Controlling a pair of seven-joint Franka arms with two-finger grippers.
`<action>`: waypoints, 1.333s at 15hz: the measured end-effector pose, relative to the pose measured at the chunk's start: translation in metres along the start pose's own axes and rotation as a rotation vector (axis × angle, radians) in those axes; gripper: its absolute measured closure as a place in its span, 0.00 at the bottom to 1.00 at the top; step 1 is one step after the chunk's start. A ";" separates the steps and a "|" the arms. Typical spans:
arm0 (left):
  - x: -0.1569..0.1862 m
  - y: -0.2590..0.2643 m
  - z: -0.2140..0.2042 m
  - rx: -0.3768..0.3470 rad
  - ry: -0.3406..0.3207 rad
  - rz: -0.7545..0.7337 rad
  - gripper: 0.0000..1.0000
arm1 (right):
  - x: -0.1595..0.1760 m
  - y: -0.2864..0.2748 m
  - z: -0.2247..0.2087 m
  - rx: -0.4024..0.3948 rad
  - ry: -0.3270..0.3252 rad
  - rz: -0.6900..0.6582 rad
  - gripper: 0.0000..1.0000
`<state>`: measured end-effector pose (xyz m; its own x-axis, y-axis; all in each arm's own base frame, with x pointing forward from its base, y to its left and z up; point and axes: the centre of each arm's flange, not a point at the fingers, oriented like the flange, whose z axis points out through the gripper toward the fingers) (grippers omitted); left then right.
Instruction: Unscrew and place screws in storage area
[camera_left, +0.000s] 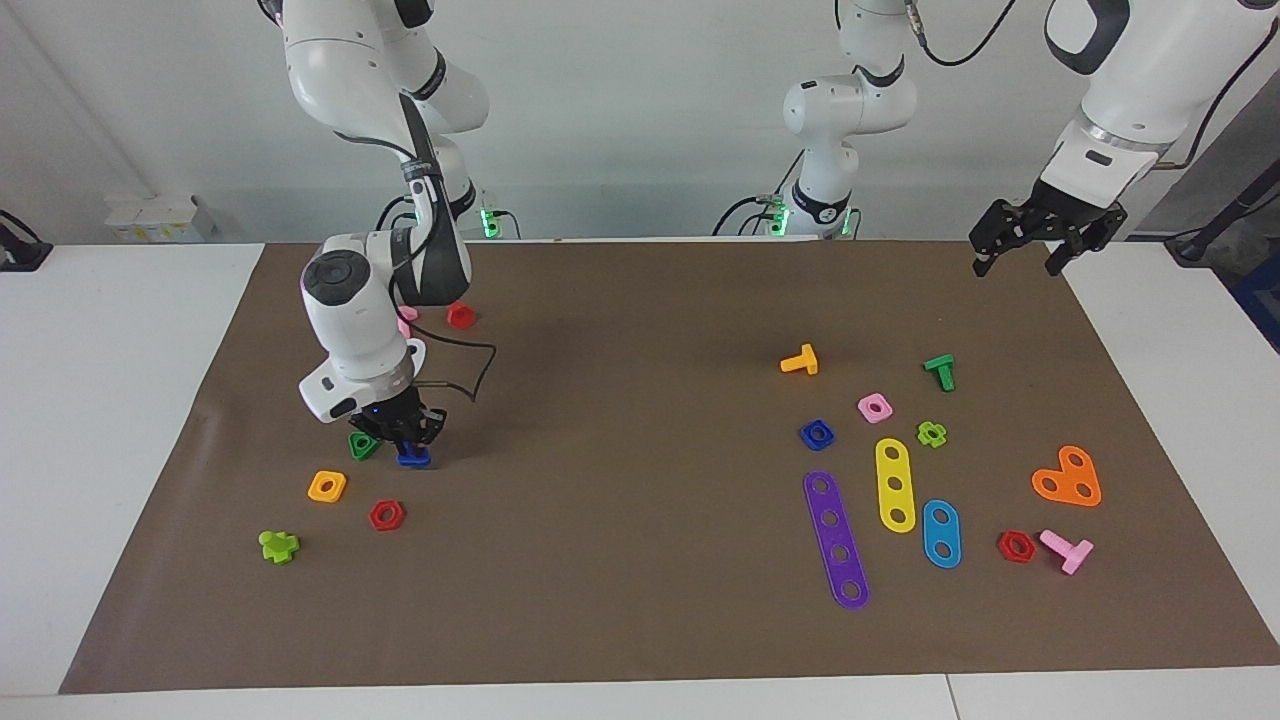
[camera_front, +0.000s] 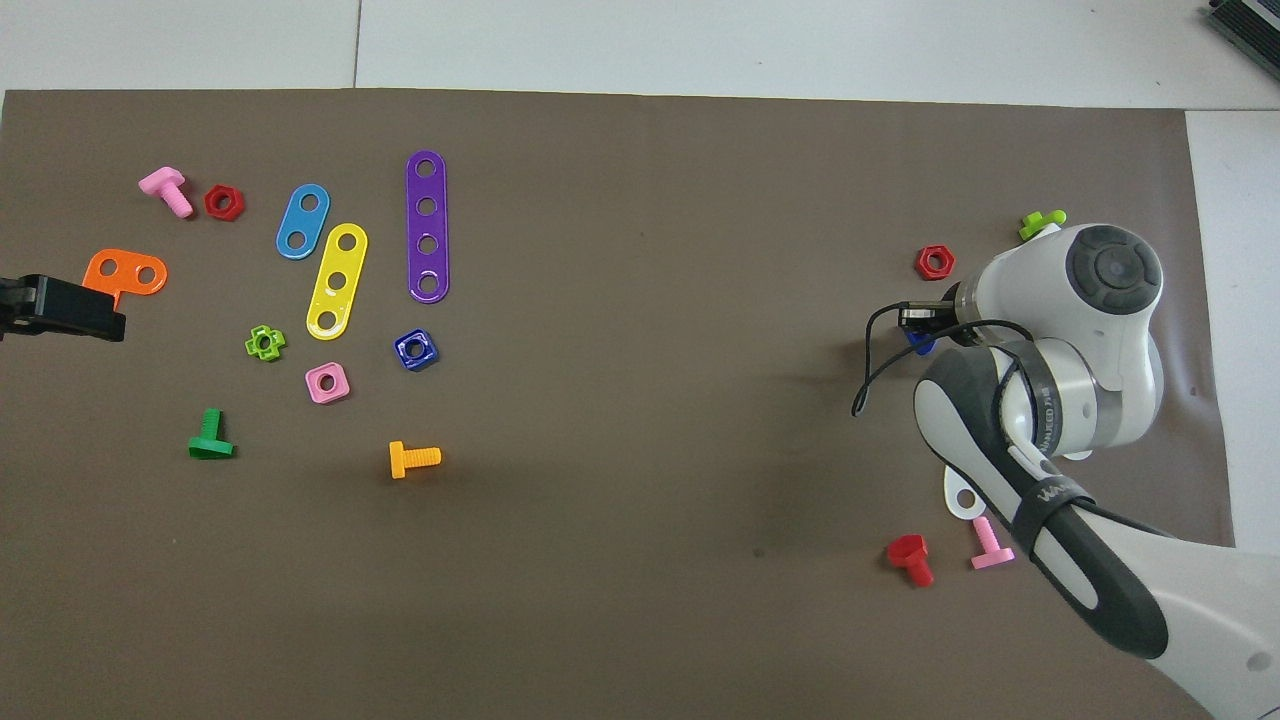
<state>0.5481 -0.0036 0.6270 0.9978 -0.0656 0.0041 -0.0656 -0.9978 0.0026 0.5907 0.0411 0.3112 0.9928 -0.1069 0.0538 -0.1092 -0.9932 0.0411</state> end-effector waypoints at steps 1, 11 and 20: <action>0.000 0.000 0.000 0.000 0.000 0.000 0.00 | -0.001 0.000 0.001 0.001 0.002 0.000 0.77; 0.000 0.000 0.000 0.000 0.000 0.000 0.00 | 0.026 0.013 -0.172 0.025 0.049 0.063 0.00; 0.000 0.000 0.000 0.000 0.000 0.000 0.00 | -0.023 0.060 -0.311 0.080 -0.062 0.152 0.00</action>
<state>0.5480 -0.0036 0.6271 0.9978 -0.0656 0.0042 -0.0656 -0.9978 0.0026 0.5464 -0.0014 0.6227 0.9665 -0.2566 -0.0086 -0.2568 -0.9655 -0.0427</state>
